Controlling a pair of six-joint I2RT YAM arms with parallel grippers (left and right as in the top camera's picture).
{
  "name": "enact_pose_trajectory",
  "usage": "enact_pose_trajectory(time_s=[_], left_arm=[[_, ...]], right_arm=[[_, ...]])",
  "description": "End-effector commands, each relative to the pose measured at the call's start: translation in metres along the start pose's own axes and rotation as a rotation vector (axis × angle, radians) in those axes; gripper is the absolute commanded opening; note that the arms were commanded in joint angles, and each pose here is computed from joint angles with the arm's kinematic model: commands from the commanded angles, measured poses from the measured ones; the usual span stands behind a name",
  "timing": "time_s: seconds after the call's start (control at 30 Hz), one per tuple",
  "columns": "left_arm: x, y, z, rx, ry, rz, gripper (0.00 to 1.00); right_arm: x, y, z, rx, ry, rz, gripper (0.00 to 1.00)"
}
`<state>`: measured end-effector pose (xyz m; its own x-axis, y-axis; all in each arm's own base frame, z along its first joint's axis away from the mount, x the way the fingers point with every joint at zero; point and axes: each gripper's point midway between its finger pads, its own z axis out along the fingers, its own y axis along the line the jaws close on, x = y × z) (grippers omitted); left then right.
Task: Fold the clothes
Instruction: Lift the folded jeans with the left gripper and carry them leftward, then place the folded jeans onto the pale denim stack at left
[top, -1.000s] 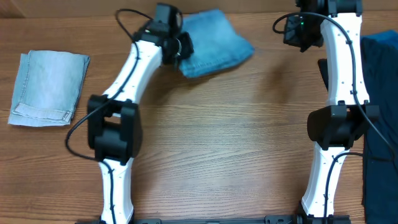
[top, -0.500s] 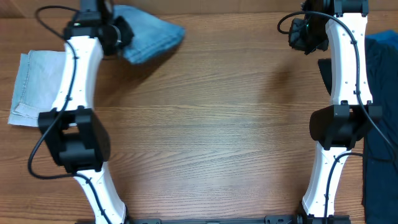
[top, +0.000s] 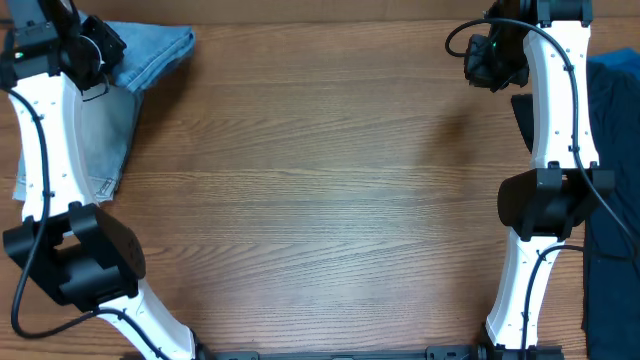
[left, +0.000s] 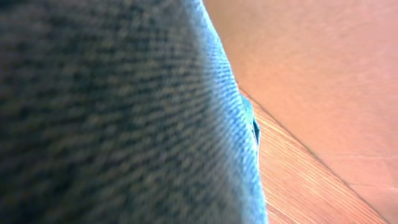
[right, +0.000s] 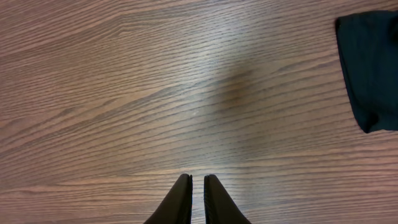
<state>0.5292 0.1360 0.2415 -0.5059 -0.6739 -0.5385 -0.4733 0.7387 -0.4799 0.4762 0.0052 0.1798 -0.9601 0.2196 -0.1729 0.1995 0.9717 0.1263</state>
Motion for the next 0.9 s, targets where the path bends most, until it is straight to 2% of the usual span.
enact_pose_trajectory(time_s=[0.0, 0.2, 0.33, 0.57, 0.77, 0.87], left_arm=[[-0.053, -0.01, -0.079, 0.067, -0.185, 0.039, 0.04], [-0.066, 0.049, -0.098, 0.025, -0.164, -0.038, 0.04], [-0.071, 0.068, -0.101, 0.022, -0.167, -0.028, 0.04], [-0.064, 0.048, -0.081, 0.205, -0.162, 0.149, 0.04], [-0.054, 0.057, -0.072, 0.181, -0.13, 0.248, 0.04], [-0.047, 0.067, -0.06, 0.162, -0.095, 0.237, 0.04]], right_arm=[[-0.003, 0.001, -0.015, -0.009, -0.037, 0.001, 0.11], [-0.002, 0.003, -0.015, -0.025, -0.032, 0.0, 0.11], [-0.001, 0.009, -0.015, -0.058, -0.026, -0.001, 0.11], [0.0, 0.011, -0.015, -0.07, -0.022, -0.001, 0.11], [0.0, 0.011, -0.015, -0.07, -0.022, -0.001, 0.11], [0.001, 0.011, -0.015, -0.07, -0.021, 0.0, 0.11]])
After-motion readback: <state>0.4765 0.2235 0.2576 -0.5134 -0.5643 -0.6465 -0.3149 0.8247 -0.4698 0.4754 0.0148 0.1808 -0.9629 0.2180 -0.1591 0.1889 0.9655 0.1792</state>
